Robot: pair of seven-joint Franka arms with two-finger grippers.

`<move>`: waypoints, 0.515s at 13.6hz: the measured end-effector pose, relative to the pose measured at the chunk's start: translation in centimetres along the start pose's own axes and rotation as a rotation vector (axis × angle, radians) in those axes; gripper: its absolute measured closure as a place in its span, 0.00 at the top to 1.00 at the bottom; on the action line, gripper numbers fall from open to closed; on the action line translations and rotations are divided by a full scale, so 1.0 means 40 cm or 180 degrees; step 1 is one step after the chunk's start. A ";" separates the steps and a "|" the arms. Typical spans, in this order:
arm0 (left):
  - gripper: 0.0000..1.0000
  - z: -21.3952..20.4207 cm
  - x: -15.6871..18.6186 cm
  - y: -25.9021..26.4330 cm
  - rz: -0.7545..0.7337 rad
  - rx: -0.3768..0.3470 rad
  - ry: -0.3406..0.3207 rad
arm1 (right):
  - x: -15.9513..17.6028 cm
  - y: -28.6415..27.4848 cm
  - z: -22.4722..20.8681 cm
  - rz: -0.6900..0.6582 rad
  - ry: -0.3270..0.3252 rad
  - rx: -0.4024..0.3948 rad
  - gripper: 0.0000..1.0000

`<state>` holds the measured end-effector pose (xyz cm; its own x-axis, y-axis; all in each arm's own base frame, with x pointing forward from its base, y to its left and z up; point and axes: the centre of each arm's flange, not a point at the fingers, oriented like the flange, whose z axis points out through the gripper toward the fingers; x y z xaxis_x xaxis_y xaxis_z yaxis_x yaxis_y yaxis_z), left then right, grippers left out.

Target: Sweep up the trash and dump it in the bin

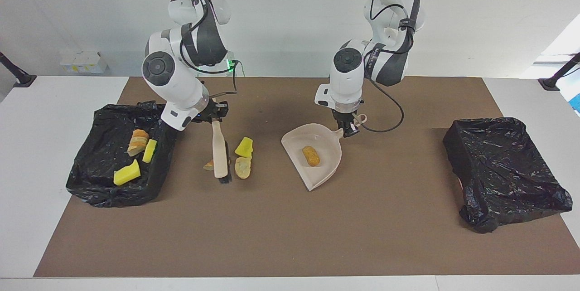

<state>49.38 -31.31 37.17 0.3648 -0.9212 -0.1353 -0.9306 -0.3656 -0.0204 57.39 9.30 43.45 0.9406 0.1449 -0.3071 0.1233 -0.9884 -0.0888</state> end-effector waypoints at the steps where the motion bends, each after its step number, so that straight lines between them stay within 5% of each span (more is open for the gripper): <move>1: 0.32 0.011 -0.002 0.004 0.0004 0.0003 0.0008 | -0.003 0.013 0.011 0.0142 -0.0027 -0.0117 0.26; 7: 0.32 0.045 -0.010 0.017 0.0016 0.0011 0.0033 | -0.095 0.112 0.195 0.0531 0.0200 -0.0397 0.26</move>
<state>48.54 -30.93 35.43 0.3604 -0.9244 -0.1251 -0.9325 -0.3604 -0.0231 51.89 4.66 36.81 0.9686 -0.0205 -0.2477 -0.0013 -0.9970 0.0774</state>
